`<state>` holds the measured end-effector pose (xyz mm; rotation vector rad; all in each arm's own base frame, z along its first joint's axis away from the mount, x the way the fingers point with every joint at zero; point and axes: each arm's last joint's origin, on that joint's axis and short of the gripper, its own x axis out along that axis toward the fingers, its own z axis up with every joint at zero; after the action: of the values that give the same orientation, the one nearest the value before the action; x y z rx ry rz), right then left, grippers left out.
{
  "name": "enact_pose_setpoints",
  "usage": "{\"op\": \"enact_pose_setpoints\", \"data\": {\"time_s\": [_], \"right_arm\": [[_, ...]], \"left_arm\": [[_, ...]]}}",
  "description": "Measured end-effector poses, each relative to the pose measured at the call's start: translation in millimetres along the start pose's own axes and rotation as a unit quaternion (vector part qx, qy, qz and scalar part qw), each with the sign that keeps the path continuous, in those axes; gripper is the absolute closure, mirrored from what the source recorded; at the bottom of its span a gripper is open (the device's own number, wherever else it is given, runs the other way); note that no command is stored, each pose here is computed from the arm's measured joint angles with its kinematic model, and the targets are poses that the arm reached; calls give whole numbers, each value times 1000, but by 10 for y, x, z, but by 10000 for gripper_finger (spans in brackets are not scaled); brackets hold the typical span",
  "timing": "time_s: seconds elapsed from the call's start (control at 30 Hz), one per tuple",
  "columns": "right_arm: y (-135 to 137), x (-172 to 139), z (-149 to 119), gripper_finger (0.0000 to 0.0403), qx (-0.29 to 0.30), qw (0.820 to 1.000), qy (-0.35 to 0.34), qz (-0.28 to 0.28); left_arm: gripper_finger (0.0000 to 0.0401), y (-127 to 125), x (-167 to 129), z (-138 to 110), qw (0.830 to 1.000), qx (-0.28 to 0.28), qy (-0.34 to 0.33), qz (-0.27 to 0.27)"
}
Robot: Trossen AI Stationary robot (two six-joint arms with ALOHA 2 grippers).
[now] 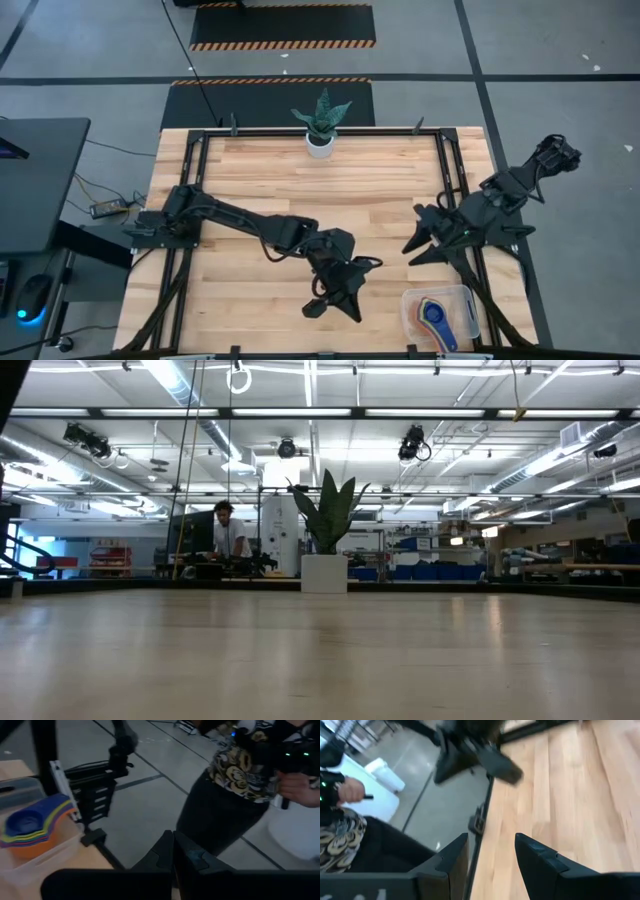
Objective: Nest measuring cups in basket
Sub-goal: Put the nested measuring cups into the transparent bin
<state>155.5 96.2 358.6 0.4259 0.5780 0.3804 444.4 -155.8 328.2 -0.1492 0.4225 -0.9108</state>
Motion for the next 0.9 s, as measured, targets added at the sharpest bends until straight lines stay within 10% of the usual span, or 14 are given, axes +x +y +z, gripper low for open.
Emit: {"op": "enact_pose_setpoints", "data": {"time_s": [0.9], "right_arm": [[48,868,-1047,236,170,963,166,130]], "left_arm": [[388,-337,-506,237,999,34,27,1]]}}
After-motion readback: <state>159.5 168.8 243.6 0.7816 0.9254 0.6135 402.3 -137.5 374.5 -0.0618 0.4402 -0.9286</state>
